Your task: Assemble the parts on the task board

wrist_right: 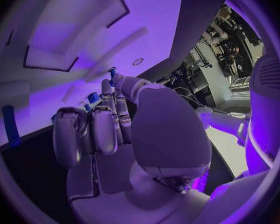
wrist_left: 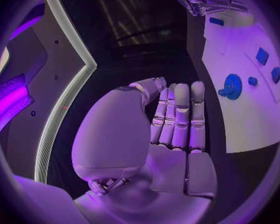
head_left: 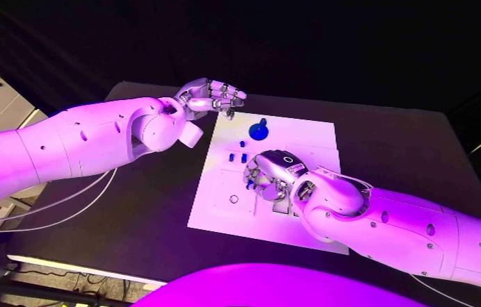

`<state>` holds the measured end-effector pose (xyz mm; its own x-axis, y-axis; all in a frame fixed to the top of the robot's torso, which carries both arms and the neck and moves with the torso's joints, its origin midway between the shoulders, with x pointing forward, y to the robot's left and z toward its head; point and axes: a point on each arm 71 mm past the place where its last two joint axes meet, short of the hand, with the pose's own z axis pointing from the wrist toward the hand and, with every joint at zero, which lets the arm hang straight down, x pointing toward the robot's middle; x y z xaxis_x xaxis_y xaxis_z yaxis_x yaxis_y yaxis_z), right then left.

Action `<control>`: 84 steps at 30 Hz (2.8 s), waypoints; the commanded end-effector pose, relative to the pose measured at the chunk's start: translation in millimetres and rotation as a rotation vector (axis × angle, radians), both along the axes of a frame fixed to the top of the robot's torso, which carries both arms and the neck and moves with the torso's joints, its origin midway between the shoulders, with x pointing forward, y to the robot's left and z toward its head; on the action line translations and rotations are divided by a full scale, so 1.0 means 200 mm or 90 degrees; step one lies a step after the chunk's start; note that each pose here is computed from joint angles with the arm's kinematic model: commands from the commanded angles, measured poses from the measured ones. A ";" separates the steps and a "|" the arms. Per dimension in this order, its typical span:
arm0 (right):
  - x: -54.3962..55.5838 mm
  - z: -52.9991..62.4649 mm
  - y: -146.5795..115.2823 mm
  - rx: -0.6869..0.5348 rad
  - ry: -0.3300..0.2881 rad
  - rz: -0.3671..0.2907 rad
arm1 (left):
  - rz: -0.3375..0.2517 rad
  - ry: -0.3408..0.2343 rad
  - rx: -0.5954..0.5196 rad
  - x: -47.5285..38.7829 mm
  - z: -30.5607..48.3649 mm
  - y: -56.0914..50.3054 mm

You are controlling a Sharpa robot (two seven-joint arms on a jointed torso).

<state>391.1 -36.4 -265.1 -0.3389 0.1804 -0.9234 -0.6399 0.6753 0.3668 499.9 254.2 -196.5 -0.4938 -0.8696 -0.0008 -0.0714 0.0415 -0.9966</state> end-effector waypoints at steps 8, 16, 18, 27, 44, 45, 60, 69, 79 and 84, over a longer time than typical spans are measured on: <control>-0.01 -0.02 0.00 -0.022 0.002 0.009 | -0.004 0.003 -0.005 -0.001 0.003 0.00; -0.01 -0.02 0.01 -0.038 -0.001 0.007 | -0.005 0.004 -0.005 -0.002 0.003 -0.01; -0.01 -0.03 0.02 -0.045 -0.002 0.006 | -0.006 0.005 -0.005 -0.002 0.003 -0.01; -0.02 -0.04 0.04 -0.045 -0.003 0.012 | -0.007 0.005 -0.005 -0.003 0.003 -0.01; -0.01 -0.03 -0.01 0.005 -0.017 -0.008 | -0.005 0.006 -0.004 -0.004 0.003 0.00; -0.01 -0.02 -0.02 0.010 -0.020 -0.010 | -0.004 0.006 -0.004 -0.004 0.003 0.00; 0.08 0.16 -0.36 0.032 0.007 -0.061 | -0.002 0.008 -0.002 -0.002 -0.001 0.02; 0.21 0.23 -0.59 -0.005 0.025 -0.100 | -0.002 0.008 -0.002 -0.004 -0.002 0.02; 0.25 0.20 -0.62 -0.038 0.011 -0.104 | -0.003 0.008 -0.002 -0.005 -0.003 0.03; 0.25 0.19 -0.60 -0.043 0.015 -0.095 | -0.003 0.009 -0.002 -0.006 -0.003 0.03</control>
<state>443.3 -158.9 -225.3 -0.3186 0.2022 -0.9261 -0.4970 0.7963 0.3448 499.3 261.7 -198.1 -0.4849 -0.8745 -0.0046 -0.0852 0.0525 -0.9950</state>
